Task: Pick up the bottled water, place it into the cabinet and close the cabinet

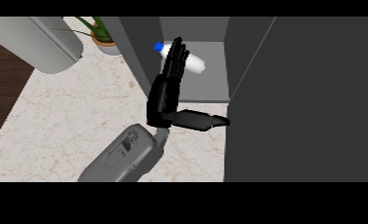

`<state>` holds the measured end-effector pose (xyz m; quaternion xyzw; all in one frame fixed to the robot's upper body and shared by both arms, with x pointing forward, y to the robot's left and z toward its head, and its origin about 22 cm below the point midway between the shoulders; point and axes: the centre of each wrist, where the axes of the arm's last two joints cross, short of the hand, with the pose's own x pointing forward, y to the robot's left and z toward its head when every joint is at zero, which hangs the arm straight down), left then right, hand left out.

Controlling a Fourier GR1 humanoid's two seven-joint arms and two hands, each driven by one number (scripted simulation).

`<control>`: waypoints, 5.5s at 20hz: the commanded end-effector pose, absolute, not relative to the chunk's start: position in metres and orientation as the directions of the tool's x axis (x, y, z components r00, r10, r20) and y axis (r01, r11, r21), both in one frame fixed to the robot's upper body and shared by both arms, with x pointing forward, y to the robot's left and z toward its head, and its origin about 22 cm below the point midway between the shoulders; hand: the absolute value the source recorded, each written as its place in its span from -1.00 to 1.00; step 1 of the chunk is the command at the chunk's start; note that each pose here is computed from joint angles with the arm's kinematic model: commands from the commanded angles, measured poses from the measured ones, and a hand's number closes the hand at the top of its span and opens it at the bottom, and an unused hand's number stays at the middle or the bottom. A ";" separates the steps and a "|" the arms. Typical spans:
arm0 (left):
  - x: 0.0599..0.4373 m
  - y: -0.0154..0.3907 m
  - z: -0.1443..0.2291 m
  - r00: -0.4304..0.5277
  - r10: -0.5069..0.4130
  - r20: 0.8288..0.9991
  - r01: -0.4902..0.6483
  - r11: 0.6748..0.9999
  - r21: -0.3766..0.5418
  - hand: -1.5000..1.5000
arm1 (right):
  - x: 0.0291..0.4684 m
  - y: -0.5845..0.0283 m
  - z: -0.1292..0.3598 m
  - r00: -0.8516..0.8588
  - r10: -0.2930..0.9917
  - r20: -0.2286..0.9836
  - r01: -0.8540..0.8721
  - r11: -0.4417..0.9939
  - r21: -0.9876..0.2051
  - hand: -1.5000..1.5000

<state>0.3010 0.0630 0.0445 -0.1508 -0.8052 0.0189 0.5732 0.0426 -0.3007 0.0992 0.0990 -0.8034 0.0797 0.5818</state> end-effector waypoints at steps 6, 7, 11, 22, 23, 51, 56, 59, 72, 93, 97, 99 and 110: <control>0.230 0.093 0.038 -0.274 0.304 0.912 0.219 0.943 -0.249 -1.00 | 0.049 -0.286 0.135 -0.237 0.009 0.972 -0.503 0.854 -0.130 1.00; 0.230 0.105 0.038 -0.266 0.279 0.923 0.209 0.951 -0.228 -1.00 | 0.044 -0.279 0.140 -0.243 -0.008 0.970 -0.524 0.843 -0.125 1.00; 0.209 0.128 0.022 -0.283 0.294 0.913 0.179 0.951 -0.251 -1.00 | 0.046 -0.265 0.145 -0.255 -0.033 0.966 -0.594 0.794 -0.130 1.00; 0.173 0.165 0.036 -0.282 0.294 0.913 0.152 0.953 -0.261 -1.00 | 0.047 -0.225 0.154 -0.217 -0.074 0.973 -0.689 0.718 -0.098 1.00; 0.175 0.173 0.048 -0.296 0.279 0.913 0.151 0.958 -0.244 -1.00 | 0.049 -0.224 0.150 -0.215 -0.070 0.974 -0.690 0.717 -0.101 1.00; 0.136 0.251 0.048 -0.316 0.283 0.905 0.102 0.959 -0.264 -1.00 | 0.102 -0.111 0.165 -0.371 0.004 0.928 -0.737 0.607 -0.297 1.00; 0.139 0.259 0.044 -0.318 0.291 0.902 0.124 0.956 -0.264 -1.00 | 0.110 -0.106 0.167 -0.389 0.013 0.921 -0.748 0.579 -0.324 1.00; 0.138 0.256 0.048 -0.333 0.300 0.894 0.123 0.954 -0.274 -1.00 | 0.115 -0.106 0.167 -0.383 0.019 0.924 -0.753 0.573 -0.323 1.00; 0.138 0.271 0.052 -0.337 0.297 0.893 0.147 0.954 -0.262 -1.00 | 0.125 -0.109 0.162 -0.334 -0.009 0.943 -0.783 0.560 -0.272 1.00; 0.137 0.280 0.056 -0.336 0.310 0.889 0.189 0.947 -0.258 -1.00 | 0.151 -0.127 0.127 0.052 -0.244 0.968 -0.813 0.553 0.183 1.00; 0.136 0.284 0.057 -0.343 0.304 0.889 0.174 0.950 -0.258 -1.00 | 0.154 -0.137 0.121 0.068 -0.266 0.962 -0.725 0.649 0.231 1.00; 0.131 0.282 0.054 -0.330 0.319 0.889 0.182 0.945 -0.272 -1.00 | 0.159 -0.141 0.120 0.056 -0.288 0.956 -0.691 0.680 0.245 1.00; 0.135 0.289 0.052 -0.309 0.329 0.892 0.217 0.938 -0.270 -1.00 | 0.256 -0.127 0.126 0.063 -0.303 0.951 -0.481 0.826 0.295 1.00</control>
